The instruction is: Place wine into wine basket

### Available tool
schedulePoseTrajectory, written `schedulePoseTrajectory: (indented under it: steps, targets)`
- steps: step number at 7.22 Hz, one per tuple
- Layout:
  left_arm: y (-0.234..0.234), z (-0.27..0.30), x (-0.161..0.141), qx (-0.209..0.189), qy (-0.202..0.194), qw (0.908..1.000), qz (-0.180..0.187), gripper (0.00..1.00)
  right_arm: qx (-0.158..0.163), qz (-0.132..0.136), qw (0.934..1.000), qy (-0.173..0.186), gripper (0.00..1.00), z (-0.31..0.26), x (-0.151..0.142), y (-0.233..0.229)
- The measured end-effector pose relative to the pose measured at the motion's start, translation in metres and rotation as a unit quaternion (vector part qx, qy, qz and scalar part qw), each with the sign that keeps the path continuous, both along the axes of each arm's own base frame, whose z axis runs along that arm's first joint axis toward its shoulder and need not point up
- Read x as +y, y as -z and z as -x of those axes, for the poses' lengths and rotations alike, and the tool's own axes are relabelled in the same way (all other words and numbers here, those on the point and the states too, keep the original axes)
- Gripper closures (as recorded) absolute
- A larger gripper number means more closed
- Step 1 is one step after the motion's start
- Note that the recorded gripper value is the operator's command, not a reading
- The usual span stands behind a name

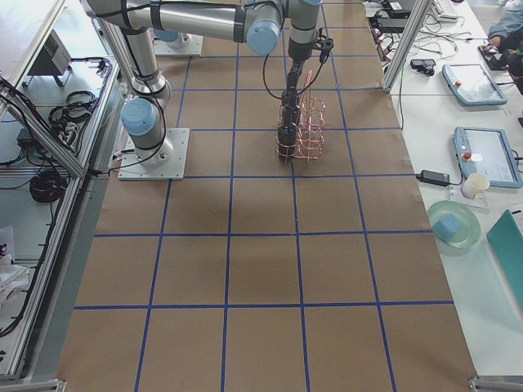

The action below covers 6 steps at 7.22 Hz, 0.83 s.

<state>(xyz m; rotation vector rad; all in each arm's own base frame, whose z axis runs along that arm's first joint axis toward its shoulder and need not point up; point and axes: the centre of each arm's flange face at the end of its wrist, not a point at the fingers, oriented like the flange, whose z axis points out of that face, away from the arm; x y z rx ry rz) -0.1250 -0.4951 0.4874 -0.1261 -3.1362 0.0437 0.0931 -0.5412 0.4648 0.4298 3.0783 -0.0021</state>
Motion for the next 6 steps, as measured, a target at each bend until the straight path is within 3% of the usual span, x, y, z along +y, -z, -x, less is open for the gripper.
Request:
schedulePoseTrajectory:
  steps: [3, 6]
  targets:
    - [0.0, 0.0, 0.0, -0.001, -0.002, 1.0, 0.0, 0.0, -0.001, -0.012, 0.9987, -0.05, 0.01, -0.045, 0.03, -0.043]
    - [0.0, -0.001, 0.0, -0.002, -0.001, 1.0, 0.001, 0.0, 0.018, -0.014, 0.9955, -0.092, 0.01, -0.043, 0.038, -0.054]
